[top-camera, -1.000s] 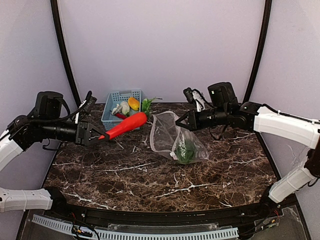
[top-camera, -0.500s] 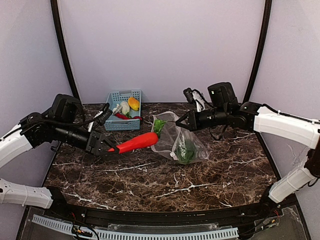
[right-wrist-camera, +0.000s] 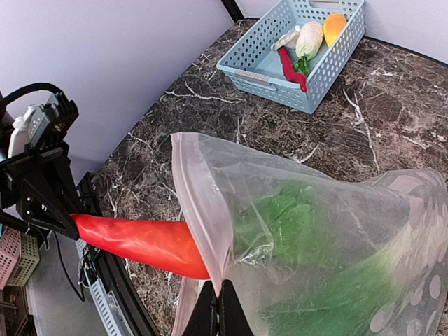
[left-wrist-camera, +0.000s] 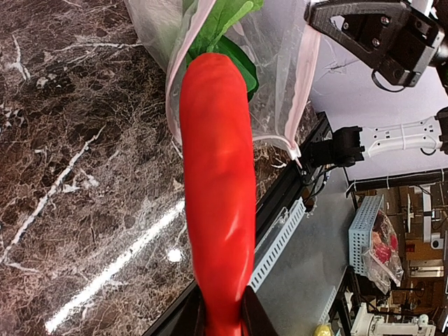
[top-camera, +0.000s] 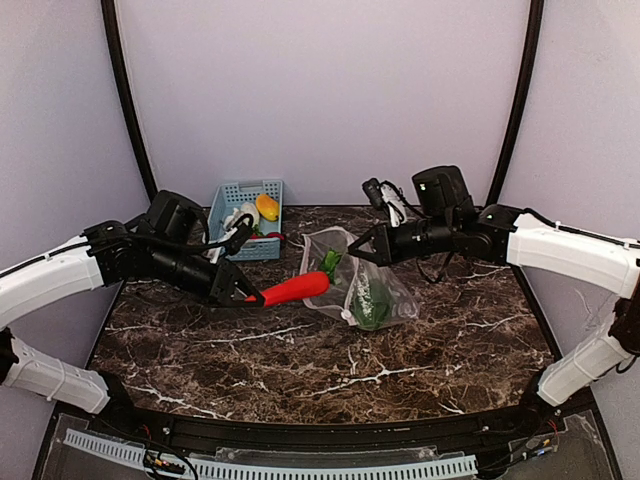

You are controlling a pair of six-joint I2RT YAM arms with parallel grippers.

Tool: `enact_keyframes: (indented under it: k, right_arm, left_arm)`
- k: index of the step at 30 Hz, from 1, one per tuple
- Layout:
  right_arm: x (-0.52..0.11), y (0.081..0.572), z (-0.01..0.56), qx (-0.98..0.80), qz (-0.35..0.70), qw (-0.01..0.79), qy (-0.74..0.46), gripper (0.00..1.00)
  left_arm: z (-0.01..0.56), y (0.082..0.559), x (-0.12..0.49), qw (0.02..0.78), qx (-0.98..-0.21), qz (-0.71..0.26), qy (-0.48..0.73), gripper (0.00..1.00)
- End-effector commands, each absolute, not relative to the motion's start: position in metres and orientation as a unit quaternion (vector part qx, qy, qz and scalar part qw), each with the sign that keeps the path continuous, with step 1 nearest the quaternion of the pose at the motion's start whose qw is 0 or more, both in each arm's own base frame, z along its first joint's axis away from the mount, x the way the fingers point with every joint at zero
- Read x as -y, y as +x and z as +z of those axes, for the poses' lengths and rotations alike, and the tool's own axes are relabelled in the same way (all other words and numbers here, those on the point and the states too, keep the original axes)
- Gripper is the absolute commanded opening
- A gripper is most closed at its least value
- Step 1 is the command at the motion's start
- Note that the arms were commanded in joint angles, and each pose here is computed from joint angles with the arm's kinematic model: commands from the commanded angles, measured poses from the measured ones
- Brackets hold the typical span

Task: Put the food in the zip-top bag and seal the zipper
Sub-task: Place the fake vegetable in the zipper food storage bag.

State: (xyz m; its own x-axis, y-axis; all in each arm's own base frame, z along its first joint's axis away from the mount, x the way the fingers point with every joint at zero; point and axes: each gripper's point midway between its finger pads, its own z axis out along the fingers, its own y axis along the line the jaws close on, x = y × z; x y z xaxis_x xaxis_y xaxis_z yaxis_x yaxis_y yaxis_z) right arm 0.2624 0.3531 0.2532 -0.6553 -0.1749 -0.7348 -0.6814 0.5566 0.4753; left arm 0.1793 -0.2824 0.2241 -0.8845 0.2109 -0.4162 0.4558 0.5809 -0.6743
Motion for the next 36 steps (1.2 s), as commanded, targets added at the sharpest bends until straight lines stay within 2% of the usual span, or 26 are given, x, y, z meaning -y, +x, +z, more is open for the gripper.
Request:
enact_keyframes:
  k: [1, 23, 32, 36]
  right_arm:
    - [-0.359, 0.264, 0.268, -0.813, 0.395, 0.34, -0.261, 0.0]
    - [-0.38, 0.273, 0.241, -0.845, 0.349, 0.332, -0.232, 0.0]
    - [-0.393, 0.272, 0.235, -0.848, 0.355, 0.323, -0.225, 0.0]
    - [-0.398, 0.271, 0.235, -0.847, 0.359, 0.322, -0.222, 0.0]
  left_arm:
    - [0.237, 0.197, 0.297, 0.173, -0.867, -0.433, 0.175, 0.01]
    - [0.204, 0.253, 0.365, 0.248, -0.884, -0.375, 0.128, 0.01]
    - [0.169, 0.264, 0.39, 0.235, -0.895, -0.361, 0.114, 0.01]
    - [0.163, 0.274, 0.396, 0.256, -0.889, -0.366, 0.101, 0.01]
